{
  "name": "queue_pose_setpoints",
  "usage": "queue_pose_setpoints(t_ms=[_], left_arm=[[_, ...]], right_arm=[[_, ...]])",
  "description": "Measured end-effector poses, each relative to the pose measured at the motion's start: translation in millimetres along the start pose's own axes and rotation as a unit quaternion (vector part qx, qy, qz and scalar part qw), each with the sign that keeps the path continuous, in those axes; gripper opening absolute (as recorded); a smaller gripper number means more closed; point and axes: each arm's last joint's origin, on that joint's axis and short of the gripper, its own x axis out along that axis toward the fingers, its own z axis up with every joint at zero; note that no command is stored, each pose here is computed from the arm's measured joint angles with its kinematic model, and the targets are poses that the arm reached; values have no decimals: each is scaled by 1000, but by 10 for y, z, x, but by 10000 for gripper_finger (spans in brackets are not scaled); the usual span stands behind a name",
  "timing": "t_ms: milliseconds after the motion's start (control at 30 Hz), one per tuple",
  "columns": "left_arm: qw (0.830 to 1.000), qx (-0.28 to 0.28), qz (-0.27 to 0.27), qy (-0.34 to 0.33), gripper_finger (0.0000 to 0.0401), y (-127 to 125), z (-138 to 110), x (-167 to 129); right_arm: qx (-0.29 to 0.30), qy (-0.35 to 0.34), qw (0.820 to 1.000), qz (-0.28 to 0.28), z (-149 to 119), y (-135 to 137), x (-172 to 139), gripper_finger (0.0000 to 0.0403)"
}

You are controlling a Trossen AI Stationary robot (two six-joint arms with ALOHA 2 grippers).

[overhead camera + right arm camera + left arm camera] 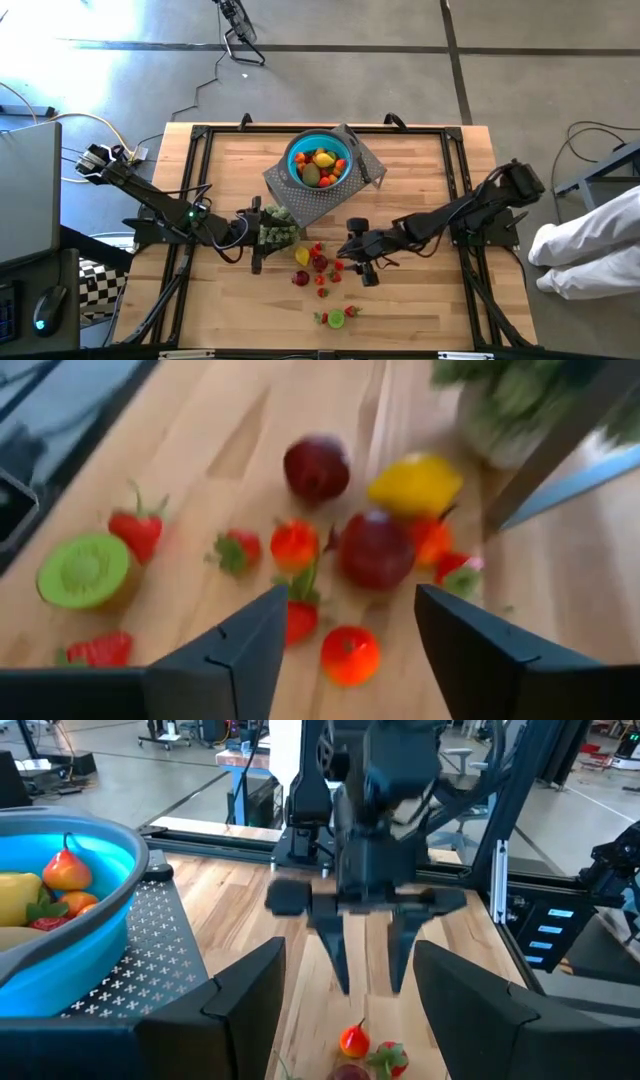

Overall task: Pick & Place Fruit
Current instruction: Put the pear into the blue strainer bowl on the shelf

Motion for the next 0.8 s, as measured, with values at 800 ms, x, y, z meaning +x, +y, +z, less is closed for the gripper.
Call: queue_pose_setpoints(t_ms=[800], left_arm=[[1000, -4, 2, 14, 218, 6, -30, 0]], right_arm=[[31, 47, 998, 12, -256, 7, 360, 129]])
